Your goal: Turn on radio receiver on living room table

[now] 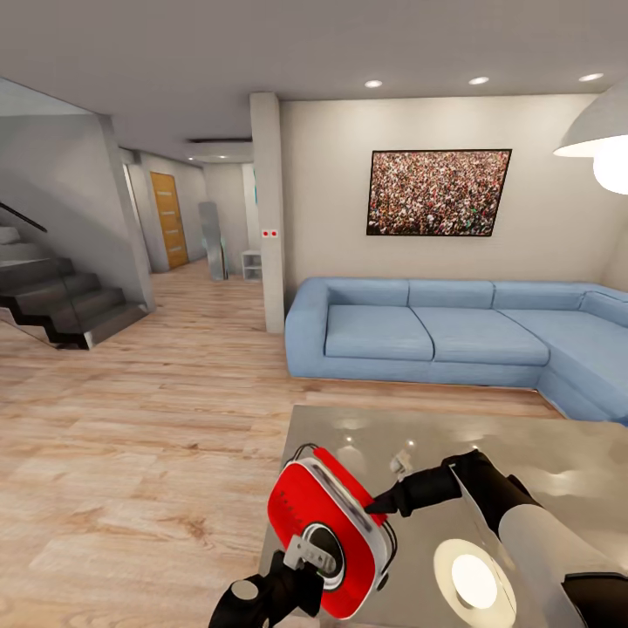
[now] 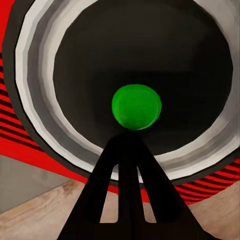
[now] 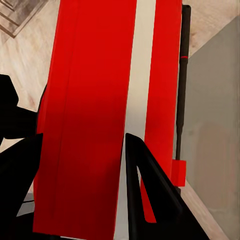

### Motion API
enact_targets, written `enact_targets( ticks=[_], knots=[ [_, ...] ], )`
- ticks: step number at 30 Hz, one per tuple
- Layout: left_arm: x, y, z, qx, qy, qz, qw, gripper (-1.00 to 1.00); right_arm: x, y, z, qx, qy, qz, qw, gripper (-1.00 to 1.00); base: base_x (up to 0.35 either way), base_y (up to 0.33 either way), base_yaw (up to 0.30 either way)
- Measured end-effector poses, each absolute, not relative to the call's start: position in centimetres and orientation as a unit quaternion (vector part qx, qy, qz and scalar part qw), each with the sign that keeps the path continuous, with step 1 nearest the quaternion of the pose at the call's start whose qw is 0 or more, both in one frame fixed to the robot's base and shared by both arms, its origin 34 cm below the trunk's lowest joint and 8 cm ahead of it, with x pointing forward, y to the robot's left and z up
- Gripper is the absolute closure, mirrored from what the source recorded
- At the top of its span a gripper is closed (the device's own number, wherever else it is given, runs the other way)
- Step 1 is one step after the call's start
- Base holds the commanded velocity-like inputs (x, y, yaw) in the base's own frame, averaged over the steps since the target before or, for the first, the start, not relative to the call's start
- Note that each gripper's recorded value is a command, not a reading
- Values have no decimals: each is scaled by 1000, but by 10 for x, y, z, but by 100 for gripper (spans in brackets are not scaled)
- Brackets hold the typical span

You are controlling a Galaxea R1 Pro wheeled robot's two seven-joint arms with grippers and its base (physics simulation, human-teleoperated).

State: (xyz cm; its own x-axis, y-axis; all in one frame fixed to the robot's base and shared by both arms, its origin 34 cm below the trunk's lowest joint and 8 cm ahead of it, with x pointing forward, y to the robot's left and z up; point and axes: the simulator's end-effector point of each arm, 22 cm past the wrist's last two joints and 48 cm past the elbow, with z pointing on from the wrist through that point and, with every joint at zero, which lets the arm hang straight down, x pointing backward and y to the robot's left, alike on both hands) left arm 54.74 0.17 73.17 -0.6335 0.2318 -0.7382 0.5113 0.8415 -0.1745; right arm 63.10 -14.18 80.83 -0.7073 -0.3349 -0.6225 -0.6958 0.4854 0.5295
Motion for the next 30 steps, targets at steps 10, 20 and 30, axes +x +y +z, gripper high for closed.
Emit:
enact_targets(
  ticks=[10, 20, 30],
  knots=[
    [580, 46, 746, 151, 883, -160, 415, 100, 662, -168, 787, -285, 870, 312, 255, 100, 0, 0, 0],
    [610, 119, 762, 69, 882, -127, 449, 100, 674, -180, 781, -272, 881, 279, 267, 100, 0, 0, 0],
    [606, 269, 743, -80, 888, -54, 450, 100, 708, -208, 767, -234, 908, 171, 302, 100, 0, 0, 0]
  ],
)
